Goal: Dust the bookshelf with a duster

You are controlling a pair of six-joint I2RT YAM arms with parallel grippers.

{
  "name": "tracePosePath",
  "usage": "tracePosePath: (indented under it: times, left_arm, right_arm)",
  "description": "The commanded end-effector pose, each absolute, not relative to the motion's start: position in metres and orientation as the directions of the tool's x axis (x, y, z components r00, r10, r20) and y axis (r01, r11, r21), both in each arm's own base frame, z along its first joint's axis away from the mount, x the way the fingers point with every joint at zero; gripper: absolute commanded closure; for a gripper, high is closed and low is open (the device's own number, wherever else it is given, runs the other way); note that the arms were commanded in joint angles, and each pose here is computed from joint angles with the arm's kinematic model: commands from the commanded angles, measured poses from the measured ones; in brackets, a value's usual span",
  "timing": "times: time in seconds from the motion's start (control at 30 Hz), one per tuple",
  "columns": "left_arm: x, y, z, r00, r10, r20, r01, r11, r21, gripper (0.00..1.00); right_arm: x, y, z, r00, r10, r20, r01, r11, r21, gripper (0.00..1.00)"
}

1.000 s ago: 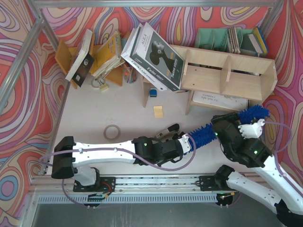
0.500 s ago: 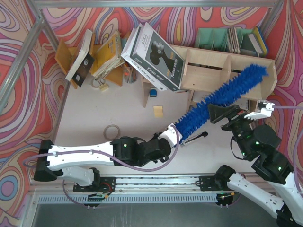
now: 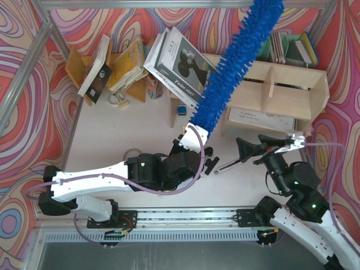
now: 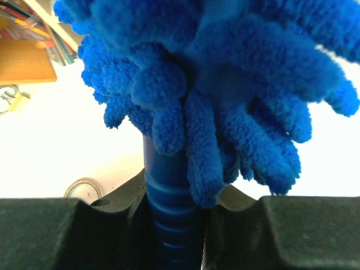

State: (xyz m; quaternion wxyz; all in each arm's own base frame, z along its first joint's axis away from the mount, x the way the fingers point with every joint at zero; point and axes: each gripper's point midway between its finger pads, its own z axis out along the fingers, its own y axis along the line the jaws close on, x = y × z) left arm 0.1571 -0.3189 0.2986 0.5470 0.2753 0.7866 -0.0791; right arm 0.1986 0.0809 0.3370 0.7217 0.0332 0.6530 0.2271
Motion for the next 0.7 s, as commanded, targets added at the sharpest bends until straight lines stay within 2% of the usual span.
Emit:
tracePosePath:
  times: [0.0, 0.13, 0.33, 0.67]
  left_arm:
    - [0.182, -0.309, 0.319, -0.231, 0.239, -0.943, 0.379, 0.915, 0.139, 1.0]
    - [0.193, -0.312, 0.317, -0.265, 0.166, -0.95, 0.34, 0.938, 0.069, 1.0]
    - [0.207, -0.306, 0.316, -0.289, 0.152, -0.945, 0.289, 0.955, 0.065, 1.0]
    - [0.207, -0.274, 0.309, -0.377, 0.108, -0.92, 0.199, 0.979, 0.033, 1.0]
  right_arm:
    - [0.219, 0.07, 0.314, 0.052, 0.319, -0.946, -0.158, 0.938, 0.308, 0.01]
    - [0.236, 0.07, 0.285, -0.013, 0.3, -0.954, -0.053, 0.952, 0.3, 0.01]
    - [0.251, 0.095, 0.243, -0.113, 0.278, -0.954, -0.09, 0.953, 0.288, 0.01]
    - [0.26, 0.089, 0.22, -0.078, 0.199, -0.977, -0.058, 0.977, 0.204, 0.01]
